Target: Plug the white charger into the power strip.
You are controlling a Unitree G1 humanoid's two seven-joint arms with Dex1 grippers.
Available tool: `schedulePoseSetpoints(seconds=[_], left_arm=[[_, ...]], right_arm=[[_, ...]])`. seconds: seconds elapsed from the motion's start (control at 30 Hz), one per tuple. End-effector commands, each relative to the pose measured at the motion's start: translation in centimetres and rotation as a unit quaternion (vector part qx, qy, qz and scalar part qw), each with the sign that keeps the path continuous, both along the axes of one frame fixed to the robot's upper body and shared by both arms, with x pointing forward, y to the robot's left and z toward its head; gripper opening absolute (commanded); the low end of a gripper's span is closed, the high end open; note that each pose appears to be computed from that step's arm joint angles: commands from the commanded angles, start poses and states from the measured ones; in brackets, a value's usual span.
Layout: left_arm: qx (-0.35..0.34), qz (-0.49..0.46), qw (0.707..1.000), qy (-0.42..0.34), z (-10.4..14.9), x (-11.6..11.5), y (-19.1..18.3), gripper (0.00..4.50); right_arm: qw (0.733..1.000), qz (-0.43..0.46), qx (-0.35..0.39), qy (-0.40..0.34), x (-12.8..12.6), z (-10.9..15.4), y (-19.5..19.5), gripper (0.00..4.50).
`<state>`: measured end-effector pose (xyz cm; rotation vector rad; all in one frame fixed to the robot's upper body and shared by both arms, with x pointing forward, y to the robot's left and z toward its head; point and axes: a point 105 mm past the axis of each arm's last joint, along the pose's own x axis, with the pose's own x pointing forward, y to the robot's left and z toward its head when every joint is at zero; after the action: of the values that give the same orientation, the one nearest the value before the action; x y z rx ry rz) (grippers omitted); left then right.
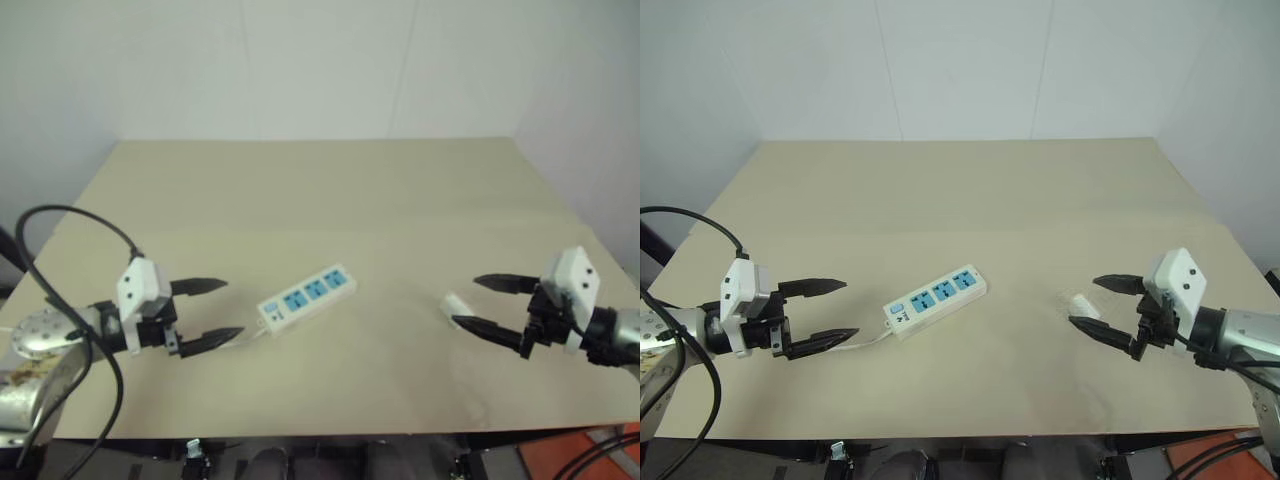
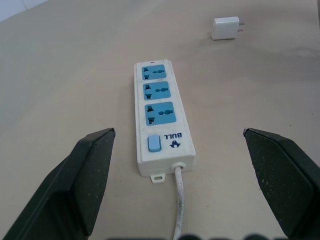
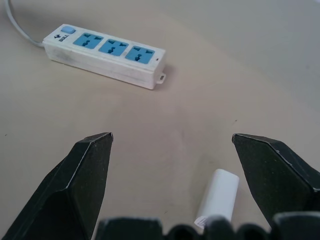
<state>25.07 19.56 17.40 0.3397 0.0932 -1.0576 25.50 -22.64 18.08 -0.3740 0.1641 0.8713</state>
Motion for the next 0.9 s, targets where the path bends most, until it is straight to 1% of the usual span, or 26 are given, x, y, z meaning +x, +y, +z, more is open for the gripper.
schedulePoseSetpoints(seconds=[0.03,0.3,0.43,0.57,0.7,0.9], left_arm=[[0.005,-0.004,1.000,-0.015,0.7,-0.1,0.0,4.46],[0.003,-0.005,1.000,-0.014,0.6,0.1,-0.1,4.46],[-0.005,0.003,1.000,-0.009,-0.1,0.8,-0.2,4.46],[-0.029,0.009,1.000,0.001,-2.9,3.0,-1.9,4.46],[-0.053,0.029,0.998,-0.022,-5.0,5.4,-4.0,4.46],[-0.059,0.025,0.997,-0.033,-7.7,6.7,-5.6,4.46]], right_arm=[[1.000,0.013,-0.014,-0.023,-0.2,1.0,0.3,4.50],[1.000,0.011,-0.015,-0.024,-0.3,1.0,0.2,4.50],[1.000,0.010,-0.013,-0.024,-0.3,1.0,0.2,4.50],[1.000,0.013,-0.011,-0.025,-0.1,0.9,0.5,4.50],[0.999,0.014,-0.011,-0.028,0.0,1.1,0.6,4.50],[0.999,0.009,-0.013,-0.032,-0.2,1.4,0.5,4.50]])
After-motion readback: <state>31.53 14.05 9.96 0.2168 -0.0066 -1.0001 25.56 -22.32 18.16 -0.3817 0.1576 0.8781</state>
